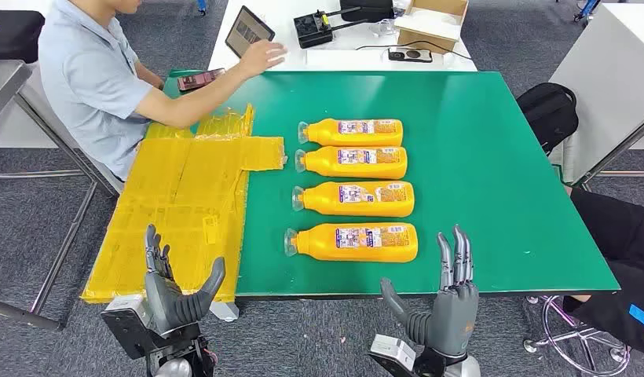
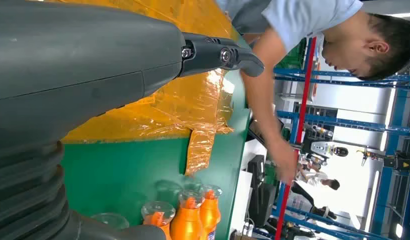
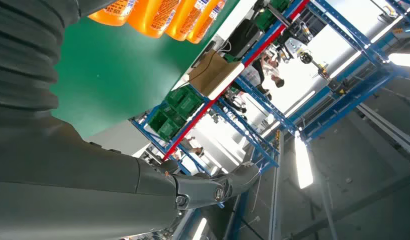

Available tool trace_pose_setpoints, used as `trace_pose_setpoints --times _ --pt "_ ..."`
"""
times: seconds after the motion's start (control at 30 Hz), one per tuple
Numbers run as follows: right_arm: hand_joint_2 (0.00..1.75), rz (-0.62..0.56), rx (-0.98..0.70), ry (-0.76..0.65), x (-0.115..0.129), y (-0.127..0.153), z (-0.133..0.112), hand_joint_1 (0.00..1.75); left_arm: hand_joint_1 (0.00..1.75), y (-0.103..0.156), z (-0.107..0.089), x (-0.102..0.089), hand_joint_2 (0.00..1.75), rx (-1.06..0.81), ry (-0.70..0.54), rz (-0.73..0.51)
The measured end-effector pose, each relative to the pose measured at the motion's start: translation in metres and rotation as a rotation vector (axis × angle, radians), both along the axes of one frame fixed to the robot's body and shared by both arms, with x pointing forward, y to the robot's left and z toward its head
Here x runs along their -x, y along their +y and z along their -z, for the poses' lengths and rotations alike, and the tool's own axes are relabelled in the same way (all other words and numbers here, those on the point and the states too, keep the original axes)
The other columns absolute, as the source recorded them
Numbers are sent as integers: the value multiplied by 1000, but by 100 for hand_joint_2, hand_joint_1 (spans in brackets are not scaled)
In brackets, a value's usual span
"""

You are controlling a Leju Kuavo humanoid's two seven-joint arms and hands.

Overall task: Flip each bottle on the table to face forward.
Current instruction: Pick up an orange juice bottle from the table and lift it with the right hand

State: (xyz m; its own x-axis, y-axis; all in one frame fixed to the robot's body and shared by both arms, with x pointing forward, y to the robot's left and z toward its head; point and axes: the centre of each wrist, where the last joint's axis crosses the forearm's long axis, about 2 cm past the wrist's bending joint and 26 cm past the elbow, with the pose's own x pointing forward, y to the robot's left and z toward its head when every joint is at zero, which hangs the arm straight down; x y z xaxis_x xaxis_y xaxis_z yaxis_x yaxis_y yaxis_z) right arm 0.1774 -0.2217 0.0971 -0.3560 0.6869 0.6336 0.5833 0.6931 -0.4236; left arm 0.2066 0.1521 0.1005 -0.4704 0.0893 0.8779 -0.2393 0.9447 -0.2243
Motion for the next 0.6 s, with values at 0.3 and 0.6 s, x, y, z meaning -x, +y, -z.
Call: trace_pose_setpoints --times 0.3,0.6 --pt "175 1 -4 0 0 0 0 0 0 0 0 0 175 -2 -1 1" --pt "175 -17 51 23 0 2 5 0 0 0 0 0 175 -11 -4 2"
